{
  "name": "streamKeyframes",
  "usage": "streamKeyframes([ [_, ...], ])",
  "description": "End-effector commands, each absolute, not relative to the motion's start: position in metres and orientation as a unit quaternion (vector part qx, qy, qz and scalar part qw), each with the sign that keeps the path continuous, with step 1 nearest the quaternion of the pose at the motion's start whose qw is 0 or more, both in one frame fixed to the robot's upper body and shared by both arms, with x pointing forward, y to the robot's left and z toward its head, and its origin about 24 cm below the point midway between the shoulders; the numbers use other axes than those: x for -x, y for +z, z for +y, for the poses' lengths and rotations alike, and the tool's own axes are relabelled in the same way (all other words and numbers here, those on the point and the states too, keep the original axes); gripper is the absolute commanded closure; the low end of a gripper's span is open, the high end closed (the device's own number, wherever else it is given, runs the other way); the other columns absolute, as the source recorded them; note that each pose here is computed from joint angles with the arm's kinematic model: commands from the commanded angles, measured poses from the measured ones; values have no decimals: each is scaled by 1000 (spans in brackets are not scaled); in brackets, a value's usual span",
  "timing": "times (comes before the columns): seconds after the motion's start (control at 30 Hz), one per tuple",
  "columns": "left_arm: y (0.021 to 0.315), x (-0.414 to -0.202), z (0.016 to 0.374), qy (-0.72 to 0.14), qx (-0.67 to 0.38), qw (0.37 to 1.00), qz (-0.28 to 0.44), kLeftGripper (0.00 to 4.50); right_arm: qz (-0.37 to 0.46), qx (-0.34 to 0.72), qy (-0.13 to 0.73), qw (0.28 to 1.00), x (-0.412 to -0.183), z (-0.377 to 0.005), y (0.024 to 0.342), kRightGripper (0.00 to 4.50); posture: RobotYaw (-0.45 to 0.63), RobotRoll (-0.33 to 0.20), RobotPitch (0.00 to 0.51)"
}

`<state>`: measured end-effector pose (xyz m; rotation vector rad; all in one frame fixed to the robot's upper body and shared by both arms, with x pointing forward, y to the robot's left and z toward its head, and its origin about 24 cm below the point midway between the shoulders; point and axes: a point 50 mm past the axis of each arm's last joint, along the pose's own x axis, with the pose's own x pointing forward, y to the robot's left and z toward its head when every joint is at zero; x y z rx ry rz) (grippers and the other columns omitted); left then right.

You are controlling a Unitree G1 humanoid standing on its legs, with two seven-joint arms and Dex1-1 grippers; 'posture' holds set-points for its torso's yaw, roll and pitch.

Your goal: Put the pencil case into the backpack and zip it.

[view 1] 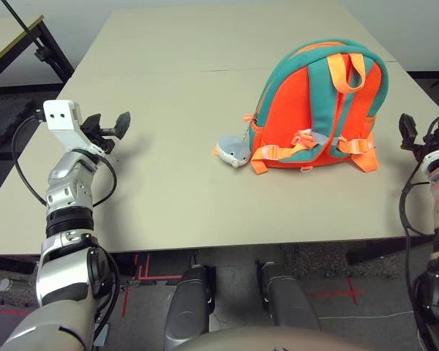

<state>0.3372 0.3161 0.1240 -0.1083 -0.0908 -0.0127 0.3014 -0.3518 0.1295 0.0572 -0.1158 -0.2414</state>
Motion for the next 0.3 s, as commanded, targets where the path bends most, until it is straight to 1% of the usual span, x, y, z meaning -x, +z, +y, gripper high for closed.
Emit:
streamKeyframes([
  [0.03, 118, -332, 327, 18, 57, 997, -44, 0, -53, -26, -124, 991, -301, -352, 123, 37, -93, 0, 162],
  [0.3, 115, -332, 329, 21, 56, 997, -41, 0, -56, -26, -118, 991, -305, -350, 125, 37, -90, 0, 160],
])
